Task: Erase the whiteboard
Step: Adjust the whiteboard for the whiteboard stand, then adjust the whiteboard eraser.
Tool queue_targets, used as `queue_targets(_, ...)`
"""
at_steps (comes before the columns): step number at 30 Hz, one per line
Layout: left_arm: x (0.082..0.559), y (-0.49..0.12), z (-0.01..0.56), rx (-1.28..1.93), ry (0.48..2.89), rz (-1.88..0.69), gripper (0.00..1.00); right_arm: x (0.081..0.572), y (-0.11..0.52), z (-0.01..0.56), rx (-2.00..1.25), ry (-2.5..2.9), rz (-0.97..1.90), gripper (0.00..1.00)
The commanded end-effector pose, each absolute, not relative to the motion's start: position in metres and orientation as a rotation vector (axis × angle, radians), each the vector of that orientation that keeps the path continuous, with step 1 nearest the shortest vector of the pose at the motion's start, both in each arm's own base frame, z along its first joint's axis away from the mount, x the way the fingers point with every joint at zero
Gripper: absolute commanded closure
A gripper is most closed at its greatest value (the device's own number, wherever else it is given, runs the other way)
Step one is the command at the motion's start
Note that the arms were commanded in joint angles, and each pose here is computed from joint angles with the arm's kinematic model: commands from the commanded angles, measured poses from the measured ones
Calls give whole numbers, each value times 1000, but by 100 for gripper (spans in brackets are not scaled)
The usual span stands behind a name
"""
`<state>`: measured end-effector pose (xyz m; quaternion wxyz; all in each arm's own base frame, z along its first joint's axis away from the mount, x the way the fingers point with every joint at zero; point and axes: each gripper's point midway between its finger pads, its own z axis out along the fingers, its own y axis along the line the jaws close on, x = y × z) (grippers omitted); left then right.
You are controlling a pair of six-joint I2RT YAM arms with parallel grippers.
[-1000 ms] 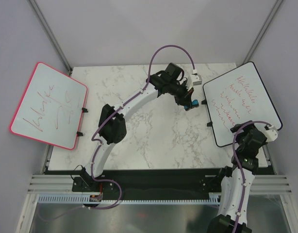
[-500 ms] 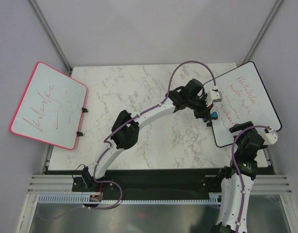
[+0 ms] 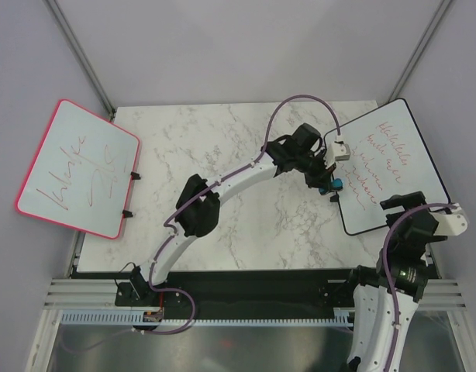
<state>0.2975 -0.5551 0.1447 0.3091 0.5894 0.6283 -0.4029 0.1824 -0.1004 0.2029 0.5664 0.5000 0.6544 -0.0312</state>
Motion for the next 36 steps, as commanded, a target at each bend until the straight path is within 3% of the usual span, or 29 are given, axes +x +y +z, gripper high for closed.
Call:
queue_targets(1,285,-540,217,1586,1508,-1136,98,167,-97,241,1103,1543,-113,9)
queue_targets(8,274,-493,272,1580,1447,-1399,98,173,-57,311,737,1562,23,3)
queue_targets(13,273,-458,323,1532,1400,-1510,98,204,32,371,161,1512,411,2)
queue_targets(18,274,-405,380,1474,1332,-1642,98,211,78,416,-140,1360,657,6)
queue_targets(21,274,-387,394,1453,1326,-1652,98,220,94,418,-164,1247,900,17)
queue_targets(25,271,-381,401,1445,1325,-1659,98,231,107,423,-194,1194,986,26)
queue_targets(31,272,-382,404,1438,1336,-1680,98,253,166,421,-337,1220,1048,19)
queue_targets(36,274,-382,403,1432,1344,-1675,98,263,180,419,-359,1205,1060,19)
